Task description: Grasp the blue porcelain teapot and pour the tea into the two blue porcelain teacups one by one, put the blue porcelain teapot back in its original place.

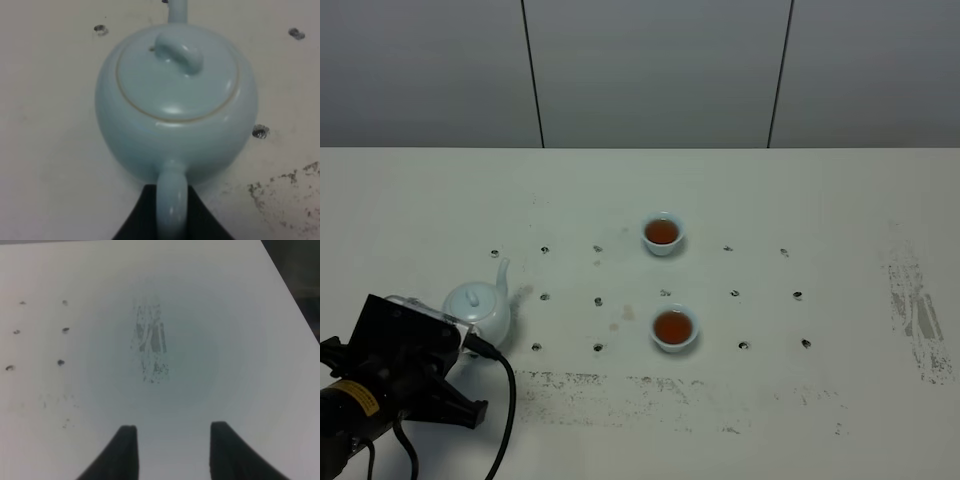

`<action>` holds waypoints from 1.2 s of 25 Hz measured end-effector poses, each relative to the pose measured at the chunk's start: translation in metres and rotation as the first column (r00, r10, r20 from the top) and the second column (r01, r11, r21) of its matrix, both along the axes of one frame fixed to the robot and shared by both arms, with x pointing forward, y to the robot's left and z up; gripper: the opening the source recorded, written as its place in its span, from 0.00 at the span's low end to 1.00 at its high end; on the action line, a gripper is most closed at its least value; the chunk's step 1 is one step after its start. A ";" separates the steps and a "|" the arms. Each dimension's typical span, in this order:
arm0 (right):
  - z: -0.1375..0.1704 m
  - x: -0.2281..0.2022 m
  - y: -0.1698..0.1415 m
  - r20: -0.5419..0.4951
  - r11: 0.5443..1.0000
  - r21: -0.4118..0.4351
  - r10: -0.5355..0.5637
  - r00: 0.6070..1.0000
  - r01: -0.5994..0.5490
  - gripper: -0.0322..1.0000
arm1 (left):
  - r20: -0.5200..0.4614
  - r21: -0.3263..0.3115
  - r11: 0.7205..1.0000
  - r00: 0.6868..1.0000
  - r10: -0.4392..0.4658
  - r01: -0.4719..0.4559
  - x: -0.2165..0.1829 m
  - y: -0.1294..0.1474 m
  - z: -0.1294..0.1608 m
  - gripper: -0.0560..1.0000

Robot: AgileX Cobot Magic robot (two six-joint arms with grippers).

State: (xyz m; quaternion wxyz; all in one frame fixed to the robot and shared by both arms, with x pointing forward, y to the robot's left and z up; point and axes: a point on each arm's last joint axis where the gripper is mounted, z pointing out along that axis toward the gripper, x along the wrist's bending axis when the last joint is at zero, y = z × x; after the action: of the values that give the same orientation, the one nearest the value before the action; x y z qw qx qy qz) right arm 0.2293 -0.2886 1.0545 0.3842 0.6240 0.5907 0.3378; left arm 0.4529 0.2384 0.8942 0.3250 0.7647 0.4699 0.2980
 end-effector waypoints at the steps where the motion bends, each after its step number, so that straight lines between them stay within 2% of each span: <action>1: 0.000 0.000 0.000 0.000 1.000 0.000 0.000 1.000 0.000 0.37 | -0.002 0.002 1.000 1.000 0.000 0.000 0.000 0.000 0.000 0.15; 11: 0.000 0.000 0.000 0.000 1.000 0.000 0.000 1.000 0.000 0.37 | -0.026 0.047 0.998 0.999 -0.029 0.031 -0.004 0.001 -0.009 0.15; 30: 0.000 0.000 0.000 0.000 1.000 0.000 0.000 1.000 0.000 0.37 | -0.003 0.039 0.999 1.000 -0.012 0.012 -0.003 0.002 -0.012 0.15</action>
State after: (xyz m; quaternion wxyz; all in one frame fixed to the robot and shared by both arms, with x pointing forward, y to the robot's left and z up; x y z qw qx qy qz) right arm 0.2293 -0.2886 1.0545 0.3842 0.6240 0.5907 0.3378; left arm 0.4502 0.2404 0.8820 0.3113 0.7741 0.4599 0.3040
